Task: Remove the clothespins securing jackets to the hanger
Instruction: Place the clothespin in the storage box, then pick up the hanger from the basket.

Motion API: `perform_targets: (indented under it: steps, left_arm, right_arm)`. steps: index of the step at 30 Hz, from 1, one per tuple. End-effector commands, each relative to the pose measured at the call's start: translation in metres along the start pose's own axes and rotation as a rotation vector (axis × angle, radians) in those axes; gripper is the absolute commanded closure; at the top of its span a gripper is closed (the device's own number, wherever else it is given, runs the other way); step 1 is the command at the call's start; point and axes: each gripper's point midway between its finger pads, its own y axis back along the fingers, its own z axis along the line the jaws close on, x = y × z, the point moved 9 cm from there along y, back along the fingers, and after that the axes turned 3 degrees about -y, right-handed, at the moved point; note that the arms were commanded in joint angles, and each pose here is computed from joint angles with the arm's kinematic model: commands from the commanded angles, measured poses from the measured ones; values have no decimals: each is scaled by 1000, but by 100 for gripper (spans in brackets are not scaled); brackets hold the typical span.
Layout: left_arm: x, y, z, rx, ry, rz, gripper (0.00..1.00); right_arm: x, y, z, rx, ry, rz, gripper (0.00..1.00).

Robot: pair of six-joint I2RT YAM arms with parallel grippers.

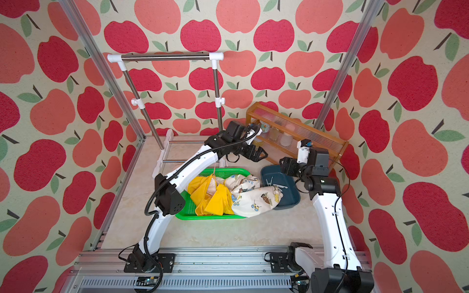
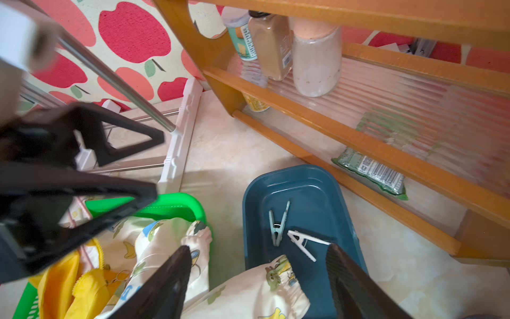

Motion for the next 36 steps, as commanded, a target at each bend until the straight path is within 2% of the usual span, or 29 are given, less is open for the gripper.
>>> perform_targets:
  steps: [1,4,6,8,10,11,13,16,19,25,36]
  left_arm:
    - [-8,62,0,-16,139,-35,0]
    - [12,103,3,15,336,-50,0]
    - [27,129,-4,9,318,-127,0]
    - [45,161,-8,-111,327,-235,0]
    - [68,194,-4,-295,376,-329,0]
    - [74,205,-2,-286,382,-341,1]
    - [87,215,10,-271,404,-239,16]
    - [106,196,30,-443,312,12,24]
    - [117,169,50,-524,212,135,31]
    - [122,147,67,-463,200,147,32]
    - [124,114,73,-346,205,165,33]
  right_arm:
    - [3,-5,13,30,1,-42,21]
    - [8,-11,34,63,60,-49,21]
    - [11,-16,46,71,78,-64,21]
    - [13,-20,59,64,80,-72,21]
    - [16,-27,71,43,78,-69,21]
    - [17,-31,75,38,84,-60,21]
    - [18,-37,87,38,119,-39,21]
    - [19,-45,104,33,167,-6,21]
    - [22,-51,116,15,195,21,21]
    - [28,-41,125,11,201,13,21]
    - [53,-22,128,-1,198,23,21]
